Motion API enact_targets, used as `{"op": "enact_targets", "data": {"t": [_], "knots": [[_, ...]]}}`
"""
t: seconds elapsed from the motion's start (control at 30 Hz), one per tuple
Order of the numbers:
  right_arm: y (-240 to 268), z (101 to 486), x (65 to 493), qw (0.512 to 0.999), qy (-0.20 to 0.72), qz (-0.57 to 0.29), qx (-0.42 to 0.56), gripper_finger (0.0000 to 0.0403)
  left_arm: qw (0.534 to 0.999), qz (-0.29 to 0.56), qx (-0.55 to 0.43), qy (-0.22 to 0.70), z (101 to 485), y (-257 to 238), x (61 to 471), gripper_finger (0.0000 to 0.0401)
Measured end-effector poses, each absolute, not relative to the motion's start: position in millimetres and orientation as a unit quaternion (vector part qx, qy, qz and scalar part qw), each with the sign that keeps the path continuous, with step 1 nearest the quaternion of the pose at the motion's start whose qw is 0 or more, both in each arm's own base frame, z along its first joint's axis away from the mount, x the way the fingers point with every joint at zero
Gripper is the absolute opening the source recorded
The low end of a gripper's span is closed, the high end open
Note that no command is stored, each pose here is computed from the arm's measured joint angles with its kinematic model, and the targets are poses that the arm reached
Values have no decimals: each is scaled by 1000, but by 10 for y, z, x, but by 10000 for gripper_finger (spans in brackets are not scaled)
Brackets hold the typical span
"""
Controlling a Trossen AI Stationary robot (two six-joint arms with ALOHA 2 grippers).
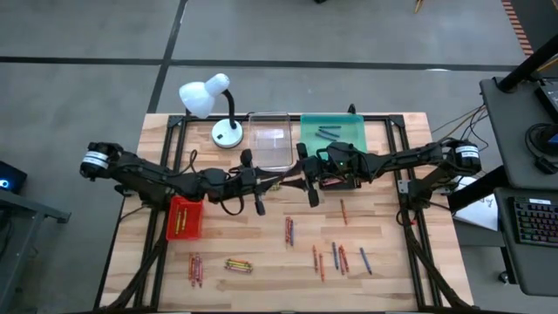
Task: Sort crayons
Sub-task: Put the red crayon into the black bin
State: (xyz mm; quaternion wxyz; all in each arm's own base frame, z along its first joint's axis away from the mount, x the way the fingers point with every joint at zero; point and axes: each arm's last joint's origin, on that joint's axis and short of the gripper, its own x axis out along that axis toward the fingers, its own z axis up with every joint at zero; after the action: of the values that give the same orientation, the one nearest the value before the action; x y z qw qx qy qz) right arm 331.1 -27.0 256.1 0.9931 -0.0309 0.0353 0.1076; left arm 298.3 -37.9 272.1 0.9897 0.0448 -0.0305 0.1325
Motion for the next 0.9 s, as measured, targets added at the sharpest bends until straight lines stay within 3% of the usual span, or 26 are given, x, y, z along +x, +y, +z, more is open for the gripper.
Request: {"op": "enact_targets", "data": {"t": [0.13,0.4,0.53,0.63,0.77,0.9], "knots": [[-270,2559,3310,993,37,108,-27,20,990,132,38,-32,2724,-378,2980,29],[-316,2515,3222,990,107,93,6,17,990,133,37,-27,2759,-369,2944,82],[-442,2453,3090,972,235,14,22,17,990,138,40,-17,2796,-357,2892,100],[-569,2311,2918,914,393,-99,28,16,988,150,42,-9,2817,-343,2855,105],[-655,2074,2611,778,592,-197,76,16,981,186,47,7,2830,-312,2807,104],[-673,1973,2491,721,649,-225,94,16,979,197,55,18,2815,-305,2798,103]]}}
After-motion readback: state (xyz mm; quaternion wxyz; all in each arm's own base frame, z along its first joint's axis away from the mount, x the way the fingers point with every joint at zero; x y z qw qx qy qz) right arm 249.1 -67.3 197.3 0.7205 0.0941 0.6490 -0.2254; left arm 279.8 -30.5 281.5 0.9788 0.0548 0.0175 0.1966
